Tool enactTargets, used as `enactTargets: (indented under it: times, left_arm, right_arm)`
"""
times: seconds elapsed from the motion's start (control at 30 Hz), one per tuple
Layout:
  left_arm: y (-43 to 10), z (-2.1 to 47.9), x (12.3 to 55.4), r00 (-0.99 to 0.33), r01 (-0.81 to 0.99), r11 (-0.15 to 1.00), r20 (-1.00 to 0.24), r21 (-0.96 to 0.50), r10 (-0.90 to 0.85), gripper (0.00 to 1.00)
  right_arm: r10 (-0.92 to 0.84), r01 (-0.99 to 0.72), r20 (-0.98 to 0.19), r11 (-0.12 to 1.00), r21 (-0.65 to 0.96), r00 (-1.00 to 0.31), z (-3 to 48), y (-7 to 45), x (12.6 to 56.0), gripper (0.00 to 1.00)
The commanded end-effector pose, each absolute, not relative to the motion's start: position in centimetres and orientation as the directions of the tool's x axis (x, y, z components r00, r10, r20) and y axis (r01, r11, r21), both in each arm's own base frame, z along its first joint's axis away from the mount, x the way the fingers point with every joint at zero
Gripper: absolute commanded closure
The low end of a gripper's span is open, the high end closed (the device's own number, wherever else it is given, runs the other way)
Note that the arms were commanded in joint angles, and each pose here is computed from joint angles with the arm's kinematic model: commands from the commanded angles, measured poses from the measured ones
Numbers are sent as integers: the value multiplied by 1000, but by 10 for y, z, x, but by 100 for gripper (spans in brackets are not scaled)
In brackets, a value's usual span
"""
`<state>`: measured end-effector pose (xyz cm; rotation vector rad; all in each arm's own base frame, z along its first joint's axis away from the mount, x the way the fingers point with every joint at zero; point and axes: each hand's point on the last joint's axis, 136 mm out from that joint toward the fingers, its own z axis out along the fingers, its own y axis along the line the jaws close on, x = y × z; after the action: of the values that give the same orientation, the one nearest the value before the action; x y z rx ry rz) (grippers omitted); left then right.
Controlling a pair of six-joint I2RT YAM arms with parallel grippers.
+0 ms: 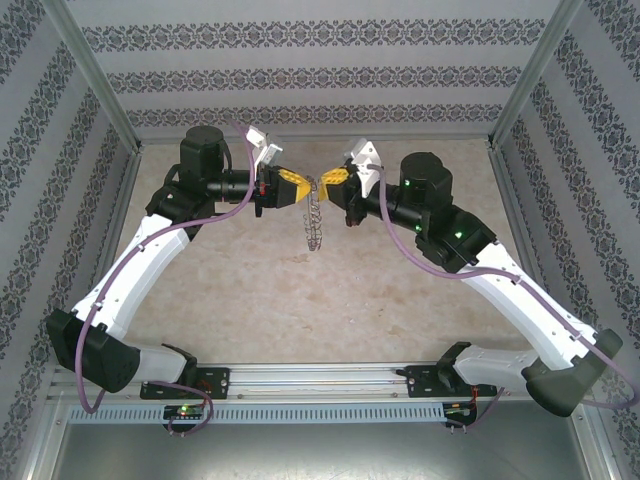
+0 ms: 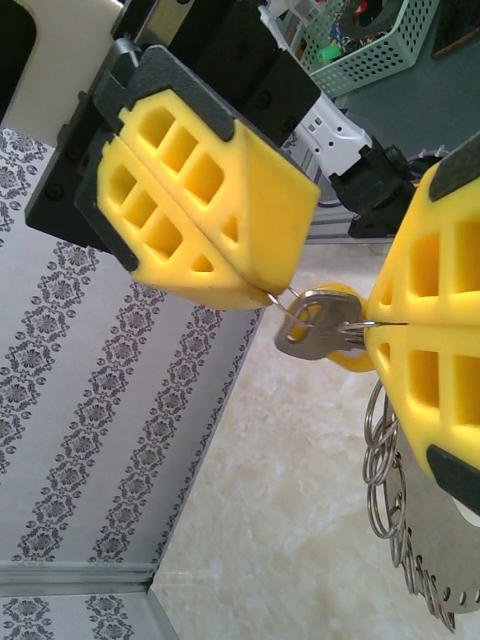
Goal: Put the keys on the keyring
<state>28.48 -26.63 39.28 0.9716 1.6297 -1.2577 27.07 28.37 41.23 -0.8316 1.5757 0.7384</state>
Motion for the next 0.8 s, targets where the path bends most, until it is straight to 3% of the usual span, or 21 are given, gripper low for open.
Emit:
enactTargets:
  times: [0.0, 0.47, 0.77]
  left_arm:
    - [-267, 411, 278, -289, 949, 147, -956, -279, 47, 100]
    - [-267, 416, 273, -299, 949, 115, -954, -295, 26, 100]
    - [-268, 418, 275, -295, 950, 116, -955, -290, 25, 100]
  right_arm:
    - [-26, -864, -994, 498, 77, -104, 430, 286, 263, 100]
    - [6, -897, -989, 421, 136, -147, 427, 295, 257, 100]
    - [-89, -885, -987, 460, 76, -132, 415, 297, 259, 100]
